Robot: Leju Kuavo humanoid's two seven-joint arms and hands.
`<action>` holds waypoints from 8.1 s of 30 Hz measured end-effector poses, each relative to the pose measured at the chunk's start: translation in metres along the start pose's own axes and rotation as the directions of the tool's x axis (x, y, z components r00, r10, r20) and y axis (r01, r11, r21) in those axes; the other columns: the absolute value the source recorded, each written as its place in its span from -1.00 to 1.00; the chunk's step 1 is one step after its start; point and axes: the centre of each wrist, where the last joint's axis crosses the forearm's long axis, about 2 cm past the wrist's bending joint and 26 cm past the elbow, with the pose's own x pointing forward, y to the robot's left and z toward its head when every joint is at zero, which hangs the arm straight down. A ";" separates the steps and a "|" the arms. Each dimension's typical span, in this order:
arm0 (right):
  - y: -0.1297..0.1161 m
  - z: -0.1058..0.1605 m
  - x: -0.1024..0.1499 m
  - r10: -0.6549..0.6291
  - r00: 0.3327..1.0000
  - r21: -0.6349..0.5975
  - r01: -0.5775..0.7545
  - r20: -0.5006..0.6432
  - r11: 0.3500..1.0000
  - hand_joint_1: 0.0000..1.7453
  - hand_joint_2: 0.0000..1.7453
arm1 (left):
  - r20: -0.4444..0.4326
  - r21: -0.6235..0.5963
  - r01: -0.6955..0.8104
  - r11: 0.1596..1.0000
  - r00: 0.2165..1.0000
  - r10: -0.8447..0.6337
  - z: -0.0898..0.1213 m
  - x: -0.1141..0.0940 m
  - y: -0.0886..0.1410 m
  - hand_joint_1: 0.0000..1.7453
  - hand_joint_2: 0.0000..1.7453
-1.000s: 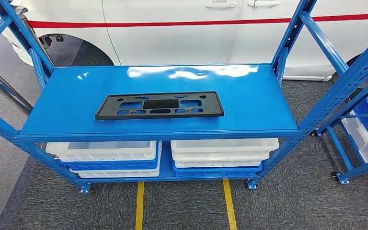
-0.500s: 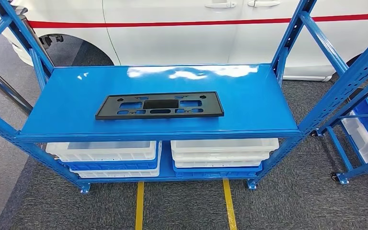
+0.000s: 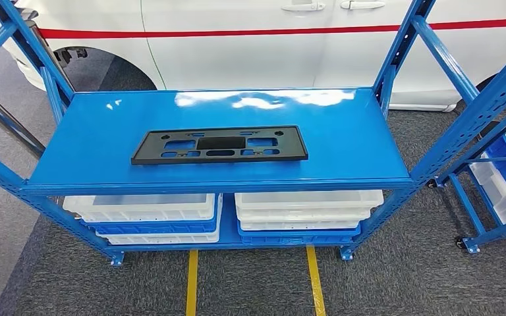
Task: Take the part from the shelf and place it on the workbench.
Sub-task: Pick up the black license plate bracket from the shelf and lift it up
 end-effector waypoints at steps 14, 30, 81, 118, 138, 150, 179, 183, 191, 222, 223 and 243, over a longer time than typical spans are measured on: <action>0.000 0.000 0.000 0.000 1.000 0.000 0.000 0.000 1.000 -1.00 1.00 | 0.000 0.000 0.000 1.000 1.000 0.000 0.000 0.000 0.000 -1.00 1.00; 0.000 0.000 0.000 0.000 1.000 0.000 0.000 0.000 1.000 -1.00 1.00 | 0.000 0.000 0.000 1.000 1.000 0.000 0.000 0.000 0.000 -1.00 1.00; 0.000 0.000 0.000 0.000 1.000 0.000 0.000 0.000 1.000 -1.00 1.00 | 0.000 0.000 0.000 1.000 1.000 0.000 0.000 0.000 0.000 -1.00 1.00; 0.000 0.000 0.000 0.000 1.000 0.000 0.000 0.000 1.000 -1.00 1.00 | 0.000 0.000 0.000 1.000 1.000 0.000 0.000 0.000 0.000 -1.00 1.00; 0.000 0.000 0.000 0.000 1.000 0.000 0.000 0.000 1.000 -1.00 1.00 | 0.000 0.000 0.000 1.000 1.000 0.000 0.000 0.000 0.000 -1.00 1.00; 0.000 0.000 0.000 0.000 1.000 0.000 0.000 0.000 1.000 -1.00 1.00 | 0.000 0.000 0.000 1.000 1.000 0.000 0.000 0.000 0.000 -1.00 1.00; 0.005 -0.009 0.030 0.102 0.995 -0.216 -0.096 0.020 0.972 -1.00 1.00 | 0.242 0.051 0.246 0.968 0.937 -0.251 -0.005 0.046 -0.067 -1.00 1.00; 0.007 -0.010 0.034 0.117 0.993 -0.233 -0.110 0.015 0.966 -1.00 1.00 | 0.263 0.071 0.284 0.956 0.919 -0.292 -0.005 0.050 -0.074 -1.00 1.00; 0.010 -0.010 0.033 0.129 0.992 -0.231 -0.125 0.006 0.965 -1.00 1.00 | 0.262 0.071 0.302 0.951 0.914 -0.310 -0.005 0.050 -0.078 -1.00 1.00; -0.032 -0.011 0.126 0.577 0.578 -0.620 -0.151 0.577 0.770 -1.00 1.00 | 0.289 -0.051 0.322 0.945 0.911 -0.295 -0.006 0.045 -0.071 -1.00 1.00; -0.031 -0.011 0.131 0.577 0.558 -0.612 -0.149 0.596 0.777 -1.00 1.00 | 0.301 -0.043 0.322 0.946 0.907 -0.295 -0.006 0.045 -0.069 -1.00 1.00; 0.006 0.034 0.249 0.474 0.096 -0.478 0.024 0.875 0.878 -1.00 1.00 | 0.364 0.004 0.250 0.968 0.901 -0.235 -0.008 0.048 -0.050 -1.00 1.00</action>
